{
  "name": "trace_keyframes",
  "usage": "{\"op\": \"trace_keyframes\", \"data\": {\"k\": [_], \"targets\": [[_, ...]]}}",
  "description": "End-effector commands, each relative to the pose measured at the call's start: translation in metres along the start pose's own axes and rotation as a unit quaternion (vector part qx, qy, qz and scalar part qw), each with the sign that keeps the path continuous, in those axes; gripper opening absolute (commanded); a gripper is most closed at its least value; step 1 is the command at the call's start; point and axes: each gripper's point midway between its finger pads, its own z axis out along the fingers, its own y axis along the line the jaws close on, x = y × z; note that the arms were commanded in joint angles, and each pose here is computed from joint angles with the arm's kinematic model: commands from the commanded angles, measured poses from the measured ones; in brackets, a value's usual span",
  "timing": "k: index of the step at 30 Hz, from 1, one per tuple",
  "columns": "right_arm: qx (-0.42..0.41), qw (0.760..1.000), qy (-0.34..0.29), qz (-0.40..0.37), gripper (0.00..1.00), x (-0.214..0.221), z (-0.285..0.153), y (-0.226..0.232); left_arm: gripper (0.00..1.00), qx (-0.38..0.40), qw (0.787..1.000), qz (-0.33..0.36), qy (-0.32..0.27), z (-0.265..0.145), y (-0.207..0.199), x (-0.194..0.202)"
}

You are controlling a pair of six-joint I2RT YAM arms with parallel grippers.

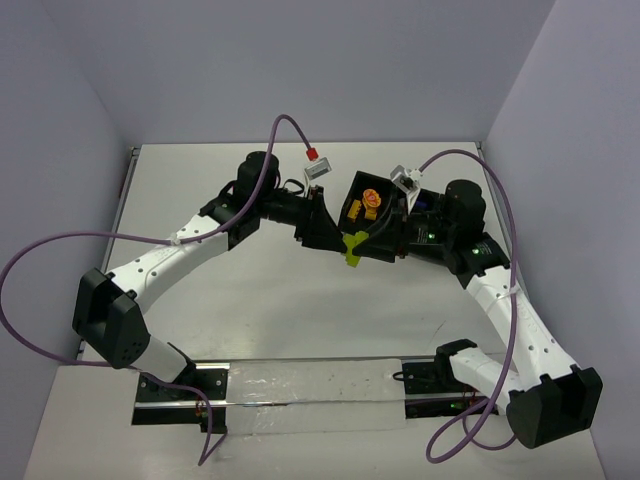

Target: Sort the legos into containers by color

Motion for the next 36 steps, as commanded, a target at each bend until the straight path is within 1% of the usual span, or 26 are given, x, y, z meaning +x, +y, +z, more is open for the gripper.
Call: {"op": "trace_keyframes", "data": {"k": [1,3,4,5,6,8,9,13,15,16,18,21,24,25,27,28,29,31,32,34,35,36], "targets": [[-0.013,0.999,-0.004,-0.031,0.0,-0.014,0.002,0.01,0.45,0.028,0.998,0.05,-0.012,0.004,-0.017,-0.02],[-0.011,1.0,-0.003,-0.028,0.0,-0.014,0.002,0.009,0.38,0.028,0.998,0.049,-0.012,0.005,-0.017,-0.021],[-0.01,1.0,-0.003,-0.028,0.0,-0.014,0.003,0.009,0.32,0.028,0.998,0.05,-0.012,0.005,-0.018,-0.022],[-0.01,1.0,-0.003,-0.028,0.0,-0.014,0.003,0.009,0.24,0.028,0.998,0.05,-0.012,0.006,-0.018,-0.021],[-0.01,1.0,-0.003,-0.028,0.0,-0.015,0.003,0.009,0.2,0.029,0.998,0.051,-0.012,0.006,-0.019,-0.022],[-0.008,1.0,-0.003,-0.029,0.0,-0.014,0.003,0.008,0.04,0.027,0.998,0.054,-0.012,0.006,-0.019,-0.022],[-0.005,1.0,-0.001,-0.028,0.0,-0.013,0.003,0.007,0.0,0.025,0.998,0.055,-0.012,0.005,-0.018,-0.021],[0.005,1.0,0.006,-0.027,0.0,-0.009,0.003,0.002,0.0,-0.003,0.998,0.055,-0.024,0.003,-0.013,-0.024],[0.021,1.0,0.012,-0.018,0.0,-0.007,0.002,-0.004,0.0,-0.033,0.997,0.054,-0.038,-0.001,-0.005,-0.028],[0.021,0.999,0.011,-0.027,0.0,-0.008,0.002,-0.004,0.0,-0.043,0.997,0.051,-0.043,-0.003,-0.001,-0.03],[0.05,0.998,0.027,-0.02,0.0,-0.002,0.0,-0.014,0.0,-0.063,0.995,0.038,-0.064,-0.013,0.01,-0.033],[0.07,0.997,0.039,-0.016,0.0,0.001,-0.003,-0.021,0.0,-0.072,0.993,0.007,-0.097,-0.031,0.021,-0.042],[0.095,0.995,0.041,-0.014,0.0,0.0,-0.005,-0.028,0.0,-0.082,0.986,-0.01,-0.146,-0.051,0.031,-0.06],[0.104,0.994,0.04,-0.013,0.0,0.0,-0.006,-0.031,0.0,-0.085,0.985,-0.019,-0.149,-0.053,0.034,-0.06],[0.17,0.985,0.03,-0.001,0.0,-0.004,-0.013,-0.052,0.0,-0.114,0.979,-0.04,-0.164,-0.058,0.05,-0.064],[0.209,0.978,0.024,0.001,0.0,-0.006,-0.019,-0.065,0.0,-0.126,0.977,-0.05,-0.165,-0.06,0.056,-0.063],[0.27,0.963,0.012,0.011,0.0,-0.009,-0.029,-0.084,0.0,-0.143,0.974,-0.059,-0.168,-0.061,0.062,-0.064],[0.392,0.918,-0.026,0.05,0.0,-0.015,-0.059,-0.12,0.0,-0.17,0.967,-0.065,-0.177,-0.065,0.071,-0.068],[0.444,0.894,-0.037,0.049,0.0,-0.016,-0.074,-0.135,0.0,-0.171,0.967,-0.067,-0.177,-0.065,0.07,-0.067],[0.568,0.814,-0.088,0.089,0.0,-0.011,-0.126,-0.17,0.0,-0.181,0.964,-0.068,-0.184,-0.068,0.07,-0.069],[0.596,0.79,-0.107,0.101,0.0,-0.008,-0.142,-0.179,0.0,-0.179,0.964,-0.069,-0.185,-0.068,0.067,-0.069],[0.613,0.771,-0.129,0.112,0.0,-0.006,-0.154,-0.186,0.0,-0.177,0.964,-0.069,-0.185,-0.068,0.065,-0.068]]}}
